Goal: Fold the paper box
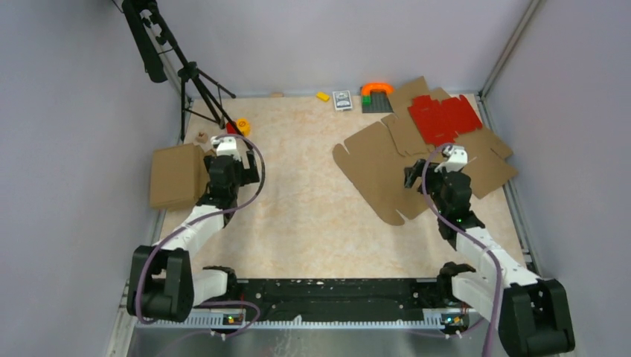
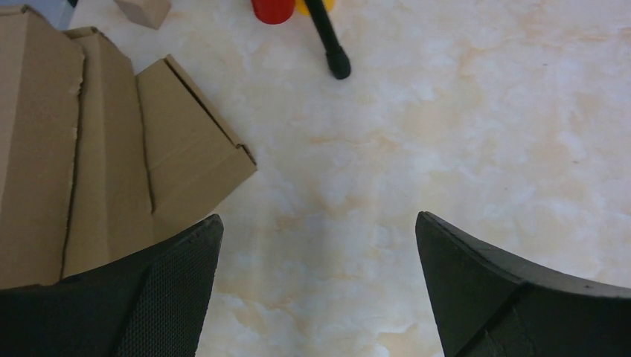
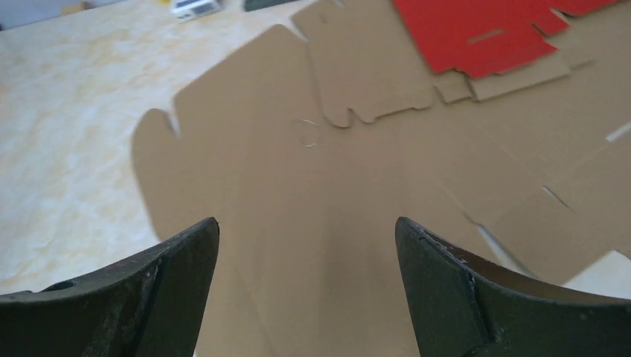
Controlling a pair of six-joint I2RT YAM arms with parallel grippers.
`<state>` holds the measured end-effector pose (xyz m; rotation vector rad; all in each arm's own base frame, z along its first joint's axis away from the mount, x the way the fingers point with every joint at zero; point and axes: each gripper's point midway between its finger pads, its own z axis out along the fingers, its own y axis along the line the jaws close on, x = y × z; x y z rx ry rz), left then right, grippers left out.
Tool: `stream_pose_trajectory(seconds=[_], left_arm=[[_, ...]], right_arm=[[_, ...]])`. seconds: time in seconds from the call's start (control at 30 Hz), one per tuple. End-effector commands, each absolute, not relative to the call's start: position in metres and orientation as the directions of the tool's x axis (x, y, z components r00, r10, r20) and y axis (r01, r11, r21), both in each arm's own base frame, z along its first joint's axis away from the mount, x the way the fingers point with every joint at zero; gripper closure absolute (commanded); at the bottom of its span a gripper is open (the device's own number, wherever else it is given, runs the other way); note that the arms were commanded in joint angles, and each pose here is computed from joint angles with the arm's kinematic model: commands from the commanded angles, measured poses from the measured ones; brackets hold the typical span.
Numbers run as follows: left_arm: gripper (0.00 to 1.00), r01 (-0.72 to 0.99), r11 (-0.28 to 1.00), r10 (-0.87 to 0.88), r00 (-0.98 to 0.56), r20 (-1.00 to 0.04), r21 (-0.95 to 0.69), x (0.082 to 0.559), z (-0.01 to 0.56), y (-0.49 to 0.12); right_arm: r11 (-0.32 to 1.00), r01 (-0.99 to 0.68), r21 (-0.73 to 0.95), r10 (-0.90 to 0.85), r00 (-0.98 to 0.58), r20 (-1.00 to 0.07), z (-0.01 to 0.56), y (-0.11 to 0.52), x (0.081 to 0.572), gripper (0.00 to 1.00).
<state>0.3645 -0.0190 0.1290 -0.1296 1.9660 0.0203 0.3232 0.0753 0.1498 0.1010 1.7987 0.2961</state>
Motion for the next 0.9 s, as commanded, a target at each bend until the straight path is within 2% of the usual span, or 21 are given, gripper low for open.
stream_pose_trajectory(seconds=[0.0, 0.1, 0.2, 0.27, 0.43, 0.47, 0.5, 0.53, 0.57, 0.63, 0.67, 0.77, 0.87], left_arm=[[0.01, -0.179, 0.983, -0.009, -0.265, -0.964, 0.04, 0.383, 0.14, 0.008], [0.01, -0.202, 0.978, -0.013, -0.263, -0.965, 0.042, 0.39, 0.126, 0.022], [0.01, -0.203, 0.976, -0.118, -0.204, -0.972, -0.076, 0.397, 0.116, 0.048], [0.01, -0.173, 0.977, -0.152, -0.165, -0.974, -0.123, 0.396, 0.114, 0.052], [0.01, -0.069, 0.992, -0.116, -0.228, -0.967, -0.103, 0.403, 0.106, 0.036], [0.01, -0.067, 0.993, -0.113, -0.23, -0.967, -0.1, 0.402, 0.105, 0.036], [0.02, -0.062, 0.993, -0.108, -0.228, -0.968, -0.096, 0.4, 0.104, 0.034], [0.02, -0.056, 0.995, -0.088, -0.216, -0.972, -0.078, 0.398, 0.104, 0.03], [0.01, -0.049, 0.997, -0.066, -0.194, -0.979, -0.057, 0.394, 0.103, 0.026], [0.02, -0.068, 0.997, -0.055, -0.134, -0.99, -0.046, 0.389, 0.103, 0.028], [0.02, -0.074, 0.996, -0.049, -0.087, -0.995, -0.043, 0.39, 0.109, 0.029], [0.01, -0.079, 0.996, -0.059, -0.15, -0.987, -0.047, 0.388, 0.102, 0.029], [0.01, -0.077, 0.996, -0.053, -0.134, -0.99, -0.043, 0.39, 0.106, 0.029]], right_arm=[[0.969, -0.108, 0.22, 0.197, -0.193, -0.961, 0.151, 0.058, 0.341, 0.14], [0.995, -0.034, 0.093, 0.088, -0.124, -0.988, 0.145, 0.034, 0.348, 0.14], [1.0, 0.011, 0.022, 0.023, -0.078, -0.997, 0.128, 0.016, 0.346, 0.14], [0.998, 0.062, 0.023, 0.024, -0.028, -0.999, 0.129, 0.003, 0.351, 0.14], [0.994, 0.106, 0.002, 0.01, -0.067, -0.998, 0.097, -0.01, 0.361, 0.17], [0.994, 0.107, 0.011, 0.011, -0.003, -1.0, 0.112, -0.011, 0.362, 0.18], [0.997, 0.073, -0.002, 0.003, -0.065, -0.998, 0.102, -0.005, 0.361, 0.2], [0.999, 0.047, 0.001, 0.004, -0.05, -0.999, 0.104, 0.0, 0.365, 0.2], [0.998, 0.057, 0.0, 0.003, -0.054, -0.999, 0.104, -0.002, 0.366, 0.19], [0.995, 0.096, 0.001, 0.007, -0.066, -0.998, 0.103, -0.008, 0.367, 0.07], [0.995, 0.102, 0.001, 0.006, -0.053, -0.999, 0.104, -0.009, 0.366, 0.05], [0.995, 0.096, -0.002, 0.003, -0.047, -0.999, 0.105, -0.005, 0.364, 0.05], [0.996, 0.095, -0.003, 0.001, -0.051, -0.999, 0.104, -0.004, 0.364, 0.04]])
